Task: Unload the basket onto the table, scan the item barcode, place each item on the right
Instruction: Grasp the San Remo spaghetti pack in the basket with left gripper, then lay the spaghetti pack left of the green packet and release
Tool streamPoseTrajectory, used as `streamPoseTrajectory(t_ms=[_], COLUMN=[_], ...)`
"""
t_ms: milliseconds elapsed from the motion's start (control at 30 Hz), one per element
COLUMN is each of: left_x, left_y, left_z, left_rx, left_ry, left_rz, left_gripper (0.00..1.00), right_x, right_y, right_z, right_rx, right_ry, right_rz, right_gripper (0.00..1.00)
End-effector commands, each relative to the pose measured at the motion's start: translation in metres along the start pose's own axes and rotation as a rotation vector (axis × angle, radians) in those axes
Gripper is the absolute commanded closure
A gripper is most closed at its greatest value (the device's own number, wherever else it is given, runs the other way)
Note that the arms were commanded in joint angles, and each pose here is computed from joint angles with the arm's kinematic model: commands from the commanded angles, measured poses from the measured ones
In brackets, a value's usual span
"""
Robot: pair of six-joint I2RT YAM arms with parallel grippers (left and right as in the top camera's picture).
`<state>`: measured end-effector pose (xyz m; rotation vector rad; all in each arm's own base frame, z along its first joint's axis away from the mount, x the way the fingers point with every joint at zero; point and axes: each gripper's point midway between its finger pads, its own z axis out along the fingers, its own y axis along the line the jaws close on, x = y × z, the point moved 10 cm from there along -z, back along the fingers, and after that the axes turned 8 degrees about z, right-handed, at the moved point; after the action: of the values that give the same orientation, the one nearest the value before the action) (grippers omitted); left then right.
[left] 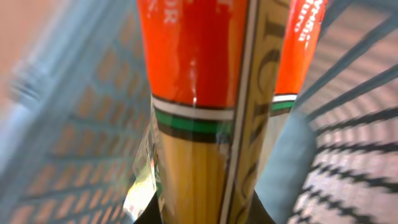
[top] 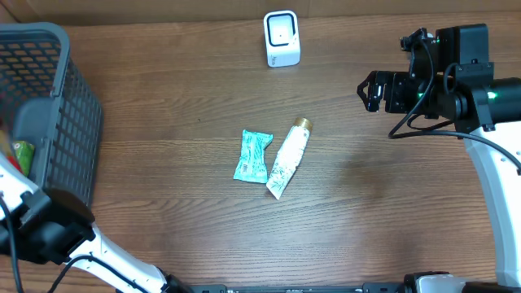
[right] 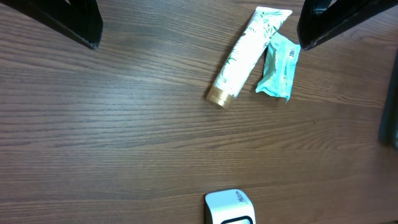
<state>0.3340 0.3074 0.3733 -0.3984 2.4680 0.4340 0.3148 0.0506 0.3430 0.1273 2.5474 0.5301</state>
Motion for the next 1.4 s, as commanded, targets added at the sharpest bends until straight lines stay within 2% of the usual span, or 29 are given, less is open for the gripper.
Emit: streamPoseTrajectory(t_ms=[0, 200, 300, 367, 500, 700, 867, 1067, 1200, 1300, 1333, 1367], left_x=[-0.029, -0.026, -0.017, -0.011, 0.0, 0.012, 0.05, 0.111, 0.137, 0.144, 0.144, 0.145], left_y=[-0.015, -0.052, -0.079, -0.1, -0.148, -0.24, -0.331, -0.424, -0.454, -0.464, -0.466, -0.468], left_z=[-0.101, -0.199, -0.22, -0.22, -0.194, -0.128, -0.067, -0.009, 0.015, 0.017, 0.015, 0.013], left_rx=[0.124, 0.201, 0.261, 0.331, 0.488, 0.679, 0.784, 0.817, 0.705, 0.636, 0.637, 0.639], left_ry=[-0.31, -0.493, -0.484, -0.42, -0.207, 0.092, 0.375, 0.573, 0.648, 0.655, 0.651, 0.646], left_rz=[-0.048, 0.013, 0.063, 0.095, 0.163, 0.33, 0.494, 0.614, 0.628, 0.641, 0.643, 0.647], left_gripper=[0.96, 0.96, 0.96, 0.96, 0.96, 0.96, 0.96, 0.96, 0.96, 0.87, 0.75, 0.59], right_x=[-0.004, -0.003, -0.003, -0.004, -0.004, -0.003, -0.004, -0.004, -0.003, -0.003, -0.004, -0.004], right_y=[0.003, 0.003, 0.003, 0.003, 0.003, 0.003, 0.003, 0.003, 0.003, 0.003, 0.003, 0.003], right_z=[-0.005, -0.005, -0.005, -0.005, -0.005, -0.005, -0.005, -0.005, -0.005, -0.005, -0.005, -0.005], right_rx=[0.0, 0.001, 0.001, 0.001, 0.0, 0.001, 0.0, -0.001, 0.002, 0.002, 0.001, 0.001], right_ry=[-0.027, -0.023, -0.023, -0.024, -0.026, -0.024, -0.028, -0.03, -0.024, -0.024, -0.025, -0.027], right_rz=[-0.009, -0.008, -0.008, -0.008, -0.009, -0.008, -0.009, -0.007, -0.005, -0.005, -0.005, -0.006], right_gripper=[0.0, 0.0, 0.0, 0.0, 0.0, 0.0, 0.0, 0.0, 0.0, 0.0, 0.0, 0.0])
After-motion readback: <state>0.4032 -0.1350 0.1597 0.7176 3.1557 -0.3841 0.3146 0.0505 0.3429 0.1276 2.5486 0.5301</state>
